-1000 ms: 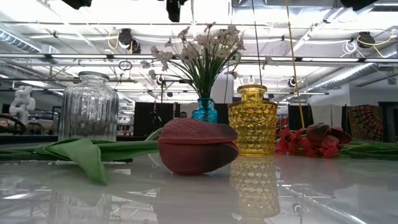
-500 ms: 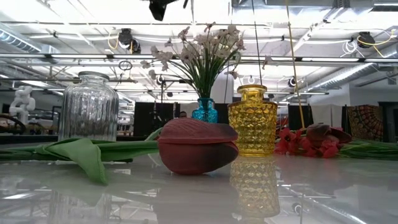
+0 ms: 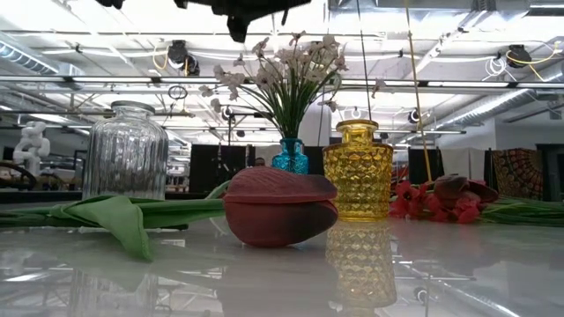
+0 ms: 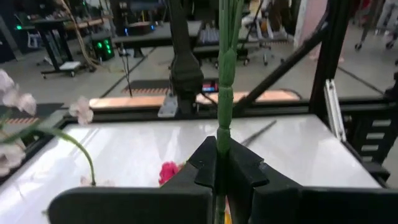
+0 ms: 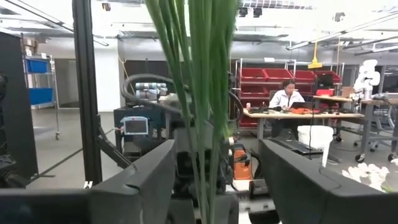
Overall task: Sort flowers into vase by color
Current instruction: Put the top pink flowers into the yellow vase
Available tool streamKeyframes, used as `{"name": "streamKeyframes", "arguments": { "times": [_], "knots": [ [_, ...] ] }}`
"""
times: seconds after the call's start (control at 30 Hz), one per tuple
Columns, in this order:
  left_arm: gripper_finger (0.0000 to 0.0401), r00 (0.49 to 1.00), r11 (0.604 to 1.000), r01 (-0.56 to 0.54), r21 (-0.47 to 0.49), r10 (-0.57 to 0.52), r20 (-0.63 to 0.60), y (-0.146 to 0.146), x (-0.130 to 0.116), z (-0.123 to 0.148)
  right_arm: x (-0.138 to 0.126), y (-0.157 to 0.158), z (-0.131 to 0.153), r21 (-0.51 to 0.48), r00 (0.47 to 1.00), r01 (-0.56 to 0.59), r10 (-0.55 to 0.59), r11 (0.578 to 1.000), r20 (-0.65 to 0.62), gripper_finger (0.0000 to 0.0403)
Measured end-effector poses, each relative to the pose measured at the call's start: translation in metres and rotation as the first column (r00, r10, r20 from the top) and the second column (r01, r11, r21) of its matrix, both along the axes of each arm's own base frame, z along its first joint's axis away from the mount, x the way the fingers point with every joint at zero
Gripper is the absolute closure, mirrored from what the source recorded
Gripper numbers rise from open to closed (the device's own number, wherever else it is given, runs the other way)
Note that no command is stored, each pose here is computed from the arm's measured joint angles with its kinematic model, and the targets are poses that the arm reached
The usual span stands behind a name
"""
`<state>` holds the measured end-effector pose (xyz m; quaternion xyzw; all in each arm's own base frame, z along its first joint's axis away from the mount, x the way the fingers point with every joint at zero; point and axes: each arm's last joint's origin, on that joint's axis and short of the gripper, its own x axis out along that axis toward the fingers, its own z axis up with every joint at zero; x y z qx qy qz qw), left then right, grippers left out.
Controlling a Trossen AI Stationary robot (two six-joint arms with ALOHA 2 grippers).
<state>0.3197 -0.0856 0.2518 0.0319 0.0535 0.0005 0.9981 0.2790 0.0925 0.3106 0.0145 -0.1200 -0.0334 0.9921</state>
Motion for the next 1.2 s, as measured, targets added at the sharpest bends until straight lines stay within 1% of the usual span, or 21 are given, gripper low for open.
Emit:
{"name": "streamKeyframes", "arguments": {
  "times": [0.17,0.3,0.43,0.53,0.6,0.67,0.73,0.8,0.93,1.07,1.13,1.2],
  "knots": [
    [0.0385,1.0,1.0,0.0,-0.004,0.0,0.012,0.0,0.0,0.001,0.0,0.0,0.001,-0.017,1.0,0.003,-0.003,1.0,0.006,0.0236],
    [0.0385,1.0,1.0,-0.002,-0.029,0.002,0.013,0.0,0.0,0.001,0.0,0.0,0.001,-0.018,1.0,0.003,-0.003,1.0,0.006,0.0293],
    [0.0385,1.0,1.0,-0.002,-0.029,0.003,0.011,0.0,0.0,0.001,0.0,0.0,0.001,-0.024,1.0,0.004,-0.003,1.0,0.007,0.0352],
    [0.0385,1.0,1.0,-0.002,-0.029,0.003,0.01,0.0,0.0,0.001,0.0,0.0,0.001,-0.024,1.0,0.003,-0.003,1.0,0.007,0.039],
    [0.0381,1.0,1.0,-0.003,-0.029,0.003,0.01,0.0,0.0,0.001,0.0,0.0,0.001,-0.024,1.0,0.005,-0.005,1.0,0.007,0.0398],
    [0.0369,1.0,1.0,-0.003,-0.028,0.003,0.004,0.0,0.0,0.0,0.0,0.0,0.001,-0.024,1.0,0.006,-0.006,1.0,0.006,0.0397],
    [0.0348,1.0,1.0,-0.002,-0.027,0.002,-0.011,0.0,0.0,-0.001,0.0,0.0,0.0,-0.027,1.0,0.008,-0.008,1.0,0.005,0.04],
    [0.0319,1.0,0.999,-0.006,-0.045,0.004,-0.028,0.0,0.0,-0.003,0.0,0.0,0.0,-0.036,1.0,0.011,-0.01,0.999,0.004,0.0401],
    [0.024,0.997,0.998,-0.012,-0.057,0.008,-0.074,0.001,-0.004,-0.003,-0.001,-0.001,0.001,-0.04,1.0,0.017,-0.017,0.999,-0.01,0.0402],
    [0.0164,0.992,0.999,-0.011,-0.046,0.005,-0.125,0.001,-0.014,0.002,-0.008,-0.005,0.003,0.005,0.996,0.066,-0.065,0.998,-0.067,0.0402],
    [0.0136,0.99,0.998,-0.014,-0.058,0.006,-0.14,0.003,-0.021,0.009,-0.015,-0.008,0.006,0.044,0.993,0.069,-0.064,0.997,-0.098,0.0402],
    [0.0118,0.987,0.998,-0.028,-0.063,0.018,-0.159,0.006,-0.029,0.015,-0.021,-0.01,0.009,0.084,0.992,0.062,-0.052,0.994,-0.115,0.0402]
  ]
}}
